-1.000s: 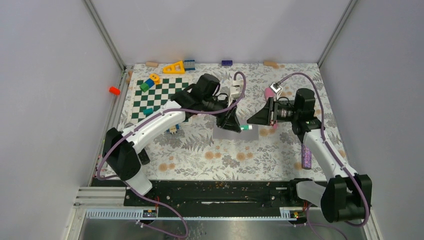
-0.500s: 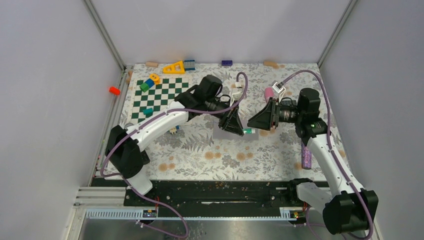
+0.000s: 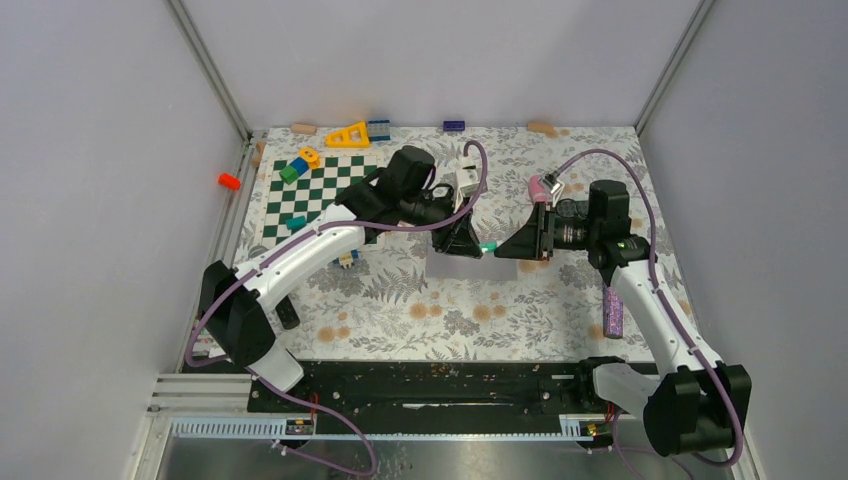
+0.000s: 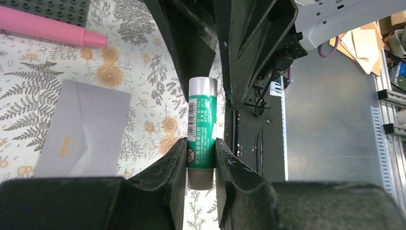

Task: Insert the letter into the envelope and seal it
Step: Screw the solid glue, then close the solid glue cap on the solid glue.

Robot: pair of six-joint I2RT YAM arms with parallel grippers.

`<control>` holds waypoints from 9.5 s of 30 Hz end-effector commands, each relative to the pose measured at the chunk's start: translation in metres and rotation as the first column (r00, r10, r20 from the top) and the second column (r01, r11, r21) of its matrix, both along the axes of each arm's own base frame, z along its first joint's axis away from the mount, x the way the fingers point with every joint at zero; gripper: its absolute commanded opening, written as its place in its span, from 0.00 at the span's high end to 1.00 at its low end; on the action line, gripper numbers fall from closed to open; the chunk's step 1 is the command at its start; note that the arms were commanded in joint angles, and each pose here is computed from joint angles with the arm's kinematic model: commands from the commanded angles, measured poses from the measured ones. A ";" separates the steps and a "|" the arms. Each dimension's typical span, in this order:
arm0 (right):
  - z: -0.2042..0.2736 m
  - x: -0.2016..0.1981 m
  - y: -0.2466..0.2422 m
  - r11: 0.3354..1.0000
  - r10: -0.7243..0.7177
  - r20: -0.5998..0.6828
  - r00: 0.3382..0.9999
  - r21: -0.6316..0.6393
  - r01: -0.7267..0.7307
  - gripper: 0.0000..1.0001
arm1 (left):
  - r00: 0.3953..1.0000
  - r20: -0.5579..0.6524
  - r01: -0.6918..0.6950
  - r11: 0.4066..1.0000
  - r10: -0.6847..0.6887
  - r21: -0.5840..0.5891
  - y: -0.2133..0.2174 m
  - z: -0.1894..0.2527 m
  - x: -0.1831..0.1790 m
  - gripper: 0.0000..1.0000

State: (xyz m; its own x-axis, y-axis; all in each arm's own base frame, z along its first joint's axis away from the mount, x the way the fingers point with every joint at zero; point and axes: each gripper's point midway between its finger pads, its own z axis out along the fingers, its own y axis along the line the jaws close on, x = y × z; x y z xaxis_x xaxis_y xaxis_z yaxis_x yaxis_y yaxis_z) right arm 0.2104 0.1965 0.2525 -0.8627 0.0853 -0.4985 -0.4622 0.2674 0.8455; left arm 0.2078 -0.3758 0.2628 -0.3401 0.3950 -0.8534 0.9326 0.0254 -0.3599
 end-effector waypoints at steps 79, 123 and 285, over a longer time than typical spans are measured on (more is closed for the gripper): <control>0.058 -0.019 0.002 0.983 0.117 0.216 0.969 0.113 -0.144 0.24 | 0.999 0.042 -0.020 0.999 0.022 -0.034 0.000 0.013 0.001 1.00; 0.000 0.026 0.002 0.992 0.036 -0.248 0.968 0.125 -0.005 0.60 | 0.985 0.141 -0.112 0.993 0.105 0.042 -0.002 0.006 0.022 1.00; -0.002 -0.003 0.001 0.995 0.088 0.480 0.873 -0.090 -0.051 0.94 | 0.829 0.277 -0.527 0.512 0.487 0.678 0.158 -0.211 0.217 0.85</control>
